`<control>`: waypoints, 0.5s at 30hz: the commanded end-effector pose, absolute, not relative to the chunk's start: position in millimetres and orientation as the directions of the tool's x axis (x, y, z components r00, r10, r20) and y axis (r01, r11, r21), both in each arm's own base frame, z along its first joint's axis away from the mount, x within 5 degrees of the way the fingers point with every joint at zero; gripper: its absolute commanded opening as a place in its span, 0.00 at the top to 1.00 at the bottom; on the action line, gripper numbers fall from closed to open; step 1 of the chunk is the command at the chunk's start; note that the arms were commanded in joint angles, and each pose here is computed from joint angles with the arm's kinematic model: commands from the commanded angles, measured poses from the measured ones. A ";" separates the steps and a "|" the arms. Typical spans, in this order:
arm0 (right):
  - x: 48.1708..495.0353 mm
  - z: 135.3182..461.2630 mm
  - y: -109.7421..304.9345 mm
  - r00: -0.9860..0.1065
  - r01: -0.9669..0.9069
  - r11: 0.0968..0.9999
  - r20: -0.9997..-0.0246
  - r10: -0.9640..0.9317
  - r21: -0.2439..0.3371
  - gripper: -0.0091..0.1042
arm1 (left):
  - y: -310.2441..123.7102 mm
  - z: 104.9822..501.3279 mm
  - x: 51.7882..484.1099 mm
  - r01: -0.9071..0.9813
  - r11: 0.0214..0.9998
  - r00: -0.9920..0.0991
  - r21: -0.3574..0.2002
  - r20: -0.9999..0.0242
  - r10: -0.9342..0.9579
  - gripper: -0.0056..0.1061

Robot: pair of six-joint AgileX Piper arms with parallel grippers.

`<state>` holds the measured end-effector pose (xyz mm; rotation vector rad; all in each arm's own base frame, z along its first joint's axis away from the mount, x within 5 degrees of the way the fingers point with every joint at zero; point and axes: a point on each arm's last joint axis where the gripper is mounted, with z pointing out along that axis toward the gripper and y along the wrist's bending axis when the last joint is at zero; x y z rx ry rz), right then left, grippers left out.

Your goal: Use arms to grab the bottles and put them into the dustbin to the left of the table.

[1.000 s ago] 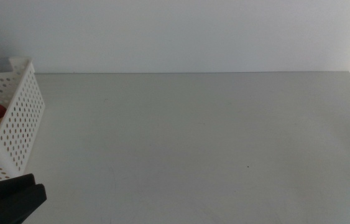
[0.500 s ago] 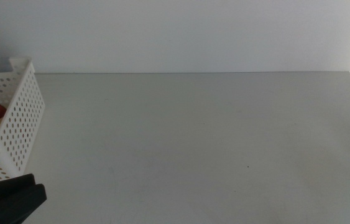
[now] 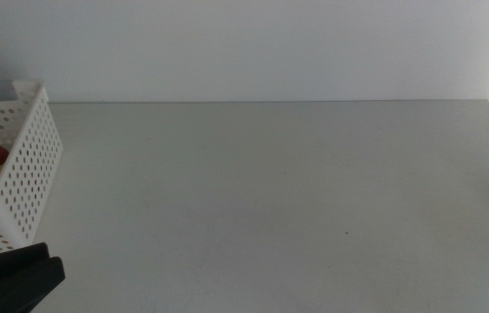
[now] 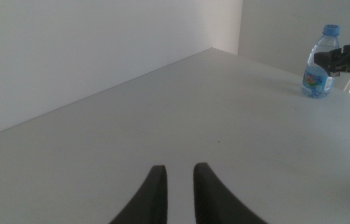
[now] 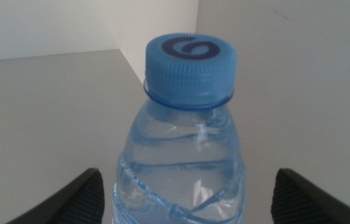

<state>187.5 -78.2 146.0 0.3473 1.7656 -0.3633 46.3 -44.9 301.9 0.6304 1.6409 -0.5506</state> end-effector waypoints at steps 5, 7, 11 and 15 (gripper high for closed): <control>207.8 158.5 -86.4 -0.072 0.422 0.904 -0.996 -0.046 -0.072 0.14 | -44.8 318.1 47.1 0.671 0.741 -0.054 -0.020 -0.998 0.022 0.79; 212.7 154.9 -88.2 -0.082 0.421 0.904 -0.996 -0.042 -0.073 0.14 | -44.8 318.1 47.1 0.671 0.741 -0.054 -0.020 -0.998 0.022 0.79; 223.9 148.6 -92.4 -0.094 0.420 0.905 -0.995 -0.038 -0.074 0.14 | -44.8 318.1 47.1 0.671 0.741 -0.054 -0.020 -0.998 0.022 0.79; 235.0 145.1 -96.5 -0.093 0.419 0.905 -0.995 -0.038 -0.074 0.15 | -44.8 318.1 47.1 0.671 0.741 -0.054 -0.020 -0.998 0.022 0.79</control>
